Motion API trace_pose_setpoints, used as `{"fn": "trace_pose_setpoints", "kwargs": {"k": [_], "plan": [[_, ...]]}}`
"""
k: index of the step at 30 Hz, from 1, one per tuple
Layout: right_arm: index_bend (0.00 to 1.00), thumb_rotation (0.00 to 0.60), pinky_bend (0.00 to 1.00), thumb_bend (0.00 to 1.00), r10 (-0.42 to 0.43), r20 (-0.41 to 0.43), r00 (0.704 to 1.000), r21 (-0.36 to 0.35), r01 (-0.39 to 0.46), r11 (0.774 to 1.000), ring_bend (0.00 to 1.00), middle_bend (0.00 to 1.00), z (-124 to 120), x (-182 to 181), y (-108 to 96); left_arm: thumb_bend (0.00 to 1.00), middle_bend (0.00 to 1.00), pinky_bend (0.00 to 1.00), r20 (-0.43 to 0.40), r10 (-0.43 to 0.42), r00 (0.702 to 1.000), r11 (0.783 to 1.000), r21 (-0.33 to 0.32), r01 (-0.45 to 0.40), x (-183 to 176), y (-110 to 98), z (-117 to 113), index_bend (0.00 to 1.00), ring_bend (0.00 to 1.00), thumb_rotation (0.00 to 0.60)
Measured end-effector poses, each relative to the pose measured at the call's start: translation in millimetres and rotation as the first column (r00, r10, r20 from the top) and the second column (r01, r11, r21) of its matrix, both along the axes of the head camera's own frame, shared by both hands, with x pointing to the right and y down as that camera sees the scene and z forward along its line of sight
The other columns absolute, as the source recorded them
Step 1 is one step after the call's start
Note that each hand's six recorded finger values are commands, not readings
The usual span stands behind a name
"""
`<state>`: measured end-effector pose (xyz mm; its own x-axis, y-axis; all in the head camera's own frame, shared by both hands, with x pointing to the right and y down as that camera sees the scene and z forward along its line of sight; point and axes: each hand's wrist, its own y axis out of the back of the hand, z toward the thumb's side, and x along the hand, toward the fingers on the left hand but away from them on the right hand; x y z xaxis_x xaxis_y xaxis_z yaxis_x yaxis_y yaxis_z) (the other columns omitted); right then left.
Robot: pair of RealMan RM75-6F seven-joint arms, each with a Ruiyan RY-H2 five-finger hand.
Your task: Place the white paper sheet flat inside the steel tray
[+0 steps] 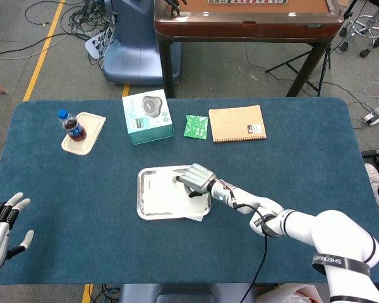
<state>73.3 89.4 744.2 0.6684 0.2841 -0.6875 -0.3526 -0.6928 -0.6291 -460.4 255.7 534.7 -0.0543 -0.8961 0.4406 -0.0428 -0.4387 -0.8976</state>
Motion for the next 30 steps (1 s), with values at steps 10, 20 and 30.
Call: {"fn": "trace_pose_setpoints", "kwargs": {"k": [10, 20, 30], "plan": [[0.25, 0.371, 1.00, 1.00, 0.000, -0.012, 1.000, 0.010, 0.000, 1.000, 1.00, 1.00, 10.5, -12.7, -3.7, 0.31, 0.12, 0.11, 0.008, -0.006, 1.000, 1.000, 0.002, 0.006, -2.3, 0.8, -1.6, 0.20, 0.15, 0.600], [0.25, 0.371, 1.00, 1.00, -0.047, -0.006, 0.999, 0.012, 0.047, 0.999, 1.00, 1.00, 13.5, -29.4, 4.7, 0.31, 0.12, 0.11, 0.013, -0.015, 1.000, 1.000, 0.006, 0.015, -5.4, 3.0, -4.2, 0.20, 0.15, 0.600], [0.25, 0.371, 1.00, 1.00, -0.101, 0.010, 0.995, 0.017, 0.100, 0.995, 1.00, 1.00, 10.3, -43.0, 13.5, 0.31, 0.12, 0.11, 0.018, -0.024, 1.000, 1.000, 0.008, 0.024, -7.9, 5.2, -6.3, 0.20, 0.15, 0.600]]}}
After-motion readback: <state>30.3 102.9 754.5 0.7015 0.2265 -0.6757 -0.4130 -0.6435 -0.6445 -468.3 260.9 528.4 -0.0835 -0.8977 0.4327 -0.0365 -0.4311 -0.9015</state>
